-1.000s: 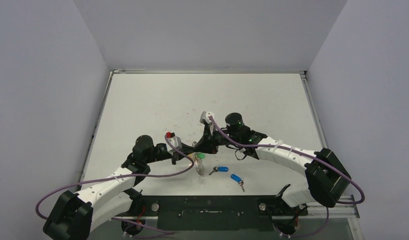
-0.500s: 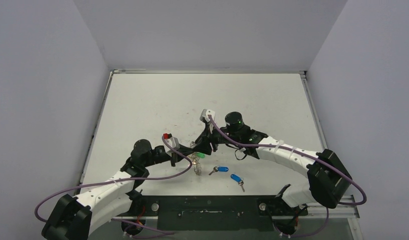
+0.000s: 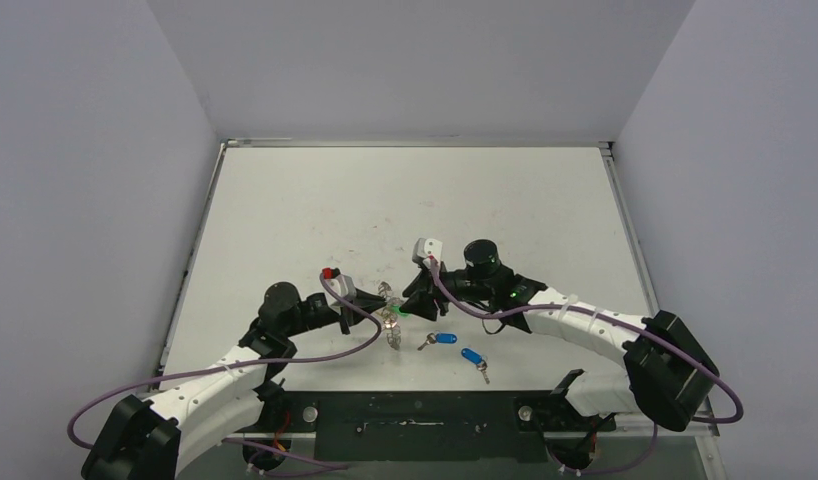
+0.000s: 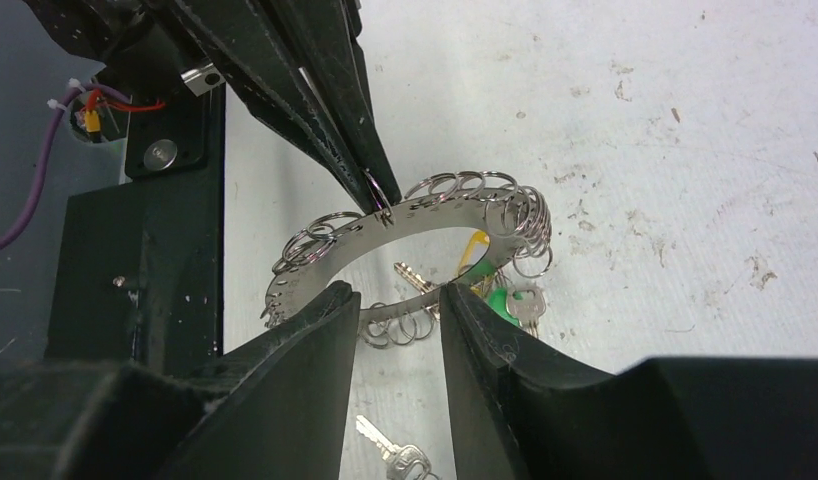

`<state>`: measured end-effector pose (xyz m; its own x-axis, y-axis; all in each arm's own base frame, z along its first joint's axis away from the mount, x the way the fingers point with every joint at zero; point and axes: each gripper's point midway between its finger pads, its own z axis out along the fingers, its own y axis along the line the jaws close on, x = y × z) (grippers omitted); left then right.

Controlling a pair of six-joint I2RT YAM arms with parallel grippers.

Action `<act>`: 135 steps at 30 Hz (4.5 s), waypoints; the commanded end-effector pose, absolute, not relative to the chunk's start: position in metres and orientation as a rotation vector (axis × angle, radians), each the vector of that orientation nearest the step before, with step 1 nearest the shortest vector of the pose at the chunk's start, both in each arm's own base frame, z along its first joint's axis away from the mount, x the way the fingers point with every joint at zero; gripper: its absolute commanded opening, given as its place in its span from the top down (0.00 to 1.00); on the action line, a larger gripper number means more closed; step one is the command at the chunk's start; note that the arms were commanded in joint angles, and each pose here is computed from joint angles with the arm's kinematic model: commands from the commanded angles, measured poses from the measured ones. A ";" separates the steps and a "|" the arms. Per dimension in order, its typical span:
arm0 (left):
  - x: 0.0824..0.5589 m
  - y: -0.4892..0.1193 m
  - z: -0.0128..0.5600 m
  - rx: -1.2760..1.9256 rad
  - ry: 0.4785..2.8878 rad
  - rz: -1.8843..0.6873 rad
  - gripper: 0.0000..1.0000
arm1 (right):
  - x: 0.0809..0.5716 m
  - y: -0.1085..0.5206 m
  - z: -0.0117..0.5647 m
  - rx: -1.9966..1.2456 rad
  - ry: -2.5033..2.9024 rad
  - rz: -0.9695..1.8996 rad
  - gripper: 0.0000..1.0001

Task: Put the keys on the keyring

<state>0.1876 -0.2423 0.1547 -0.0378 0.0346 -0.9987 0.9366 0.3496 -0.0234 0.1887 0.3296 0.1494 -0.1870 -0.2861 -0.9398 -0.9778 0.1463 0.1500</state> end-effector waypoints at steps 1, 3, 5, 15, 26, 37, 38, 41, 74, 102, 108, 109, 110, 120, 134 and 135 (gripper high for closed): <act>0.188 -0.246 0.181 0.952 1.295 -0.940 1.00 | 0.191 0.342 0.179 -1.278 1.381 1.100 0.64; 0.186 -0.246 0.181 0.961 1.287 -0.947 1.00 | 0.189 0.347 0.182 -1.265 1.345 1.137 0.65; 0.185 -0.247 0.182 0.967 1.280 -0.954 1.00 | 0.190 0.351 0.186 -1.249 1.316 1.163 0.65; 0.184 -0.247 0.188 0.980 1.261 -0.949 1.00 | 0.189 0.361 0.185 -1.294 1.283 1.191 0.73; 0.185 -0.248 0.185 0.989 1.268 -0.942 1.00 | 0.177 0.364 0.189 -1.326 1.246 1.276 1.00; 0.189 -0.244 0.189 0.984 1.261 -0.893 0.84 | 0.185 0.360 0.187 -1.320 1.374 1.223 1.00; 0.190 -0.243 0.189 0.980 1.259 -0.884 0.82 | 0.185 0.359 0.187 -1.323 1.380 1.219 1.00; 0.190 -0.241 0.191 0.977 1.254 -0.870 0.82 | 0.185 0.358 0.185 -1.321 1.389 1.213 1.00; 0.186 -0.253 0.177 1.058 1.303 -0.955 1.00 | 0.184 0.359 0.187 -1.292 1.409 1.231 0.97; 0.182 -0.237 0.173 0.964 1.329 -0.905 1.00 | 0.227 0.207 0.161 -0.348 2.026 0.625 0.00; 0.183 -0.237 0.175 0.956 1.331 -0.904 1.00 | 0.209 0.185 0.101 -0.255 2.308 0.494 0.00; 0.182 -0.237 0.174 0.955 1.333 -0.905 1.00 | 0.204 0.190 0.095 -0.266 2.337 0.527 0.01; 0.182 -0.237 0.174 0.954 1.336 -0.907 1.00 | 0.200 0.195 0.089 -0.276 2.361 0.560 0.03; 0.179 -0.235 0.176 0.937 1.336 -0.921 1.00 | 0.192 0.236 0.059 -0.212 2.462 0.806 0.28; 0.174 -0.233 0.177 0.939 1.334 -0.928 1.00 | 0.190 0.256 0.037 -0.234 2.560 0.878 0.71; 0.174 -0.233 0.177 0.940 1.332 -0.928 1.00 | 0.189 0.256 0.036 -0.231 2.563 0.878 0.71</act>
<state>0.1741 -0.2327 0.1657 -0.0107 0.0179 -0.9998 0.9343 0.3565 -0.0036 0.1774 0.2396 0.0192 -0.9124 -0.0526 -0.4060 -0.2682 0.8261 0.4956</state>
